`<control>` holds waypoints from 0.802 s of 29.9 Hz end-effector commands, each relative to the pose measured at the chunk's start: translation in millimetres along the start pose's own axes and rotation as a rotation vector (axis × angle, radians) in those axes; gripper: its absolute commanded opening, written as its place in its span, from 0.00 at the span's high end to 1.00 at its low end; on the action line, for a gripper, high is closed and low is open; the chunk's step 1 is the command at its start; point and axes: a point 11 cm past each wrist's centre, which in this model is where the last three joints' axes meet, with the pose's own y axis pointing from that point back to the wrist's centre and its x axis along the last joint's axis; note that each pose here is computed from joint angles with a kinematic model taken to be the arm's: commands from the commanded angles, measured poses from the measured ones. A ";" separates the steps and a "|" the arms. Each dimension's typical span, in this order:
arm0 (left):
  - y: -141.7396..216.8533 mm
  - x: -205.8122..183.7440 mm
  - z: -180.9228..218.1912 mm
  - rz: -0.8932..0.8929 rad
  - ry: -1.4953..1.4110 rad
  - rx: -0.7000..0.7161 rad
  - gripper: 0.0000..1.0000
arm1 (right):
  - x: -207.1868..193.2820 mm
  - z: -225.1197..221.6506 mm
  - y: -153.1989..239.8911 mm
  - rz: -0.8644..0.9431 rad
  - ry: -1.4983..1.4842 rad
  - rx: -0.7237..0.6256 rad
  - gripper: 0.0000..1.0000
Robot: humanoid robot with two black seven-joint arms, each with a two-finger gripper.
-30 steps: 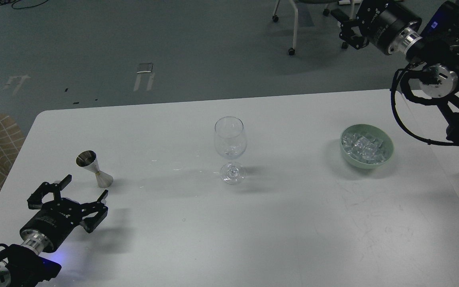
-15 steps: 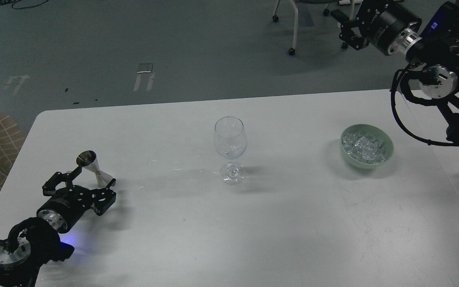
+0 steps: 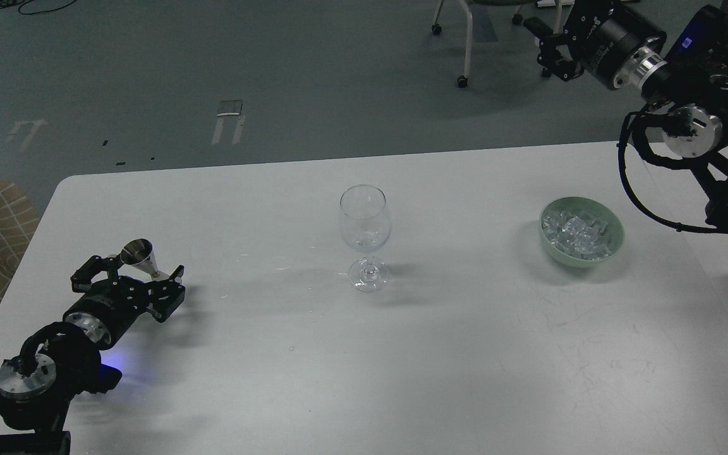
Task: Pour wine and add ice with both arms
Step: 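Close the left gripper around the metal jigger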
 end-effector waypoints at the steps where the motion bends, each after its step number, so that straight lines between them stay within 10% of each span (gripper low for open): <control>1: -0.9 1.4 0.8 0.006 -0.009 -0.033 0.24 | -0.1 -0.3 -0.2 0.000 0.000 0.001 0.00; 24: -4.5 4.0 3.5 -0.006 -0.011 -0.047 0.52 | -8.6 3.3 -4.6 -0.015 -0.010 0.000 0.00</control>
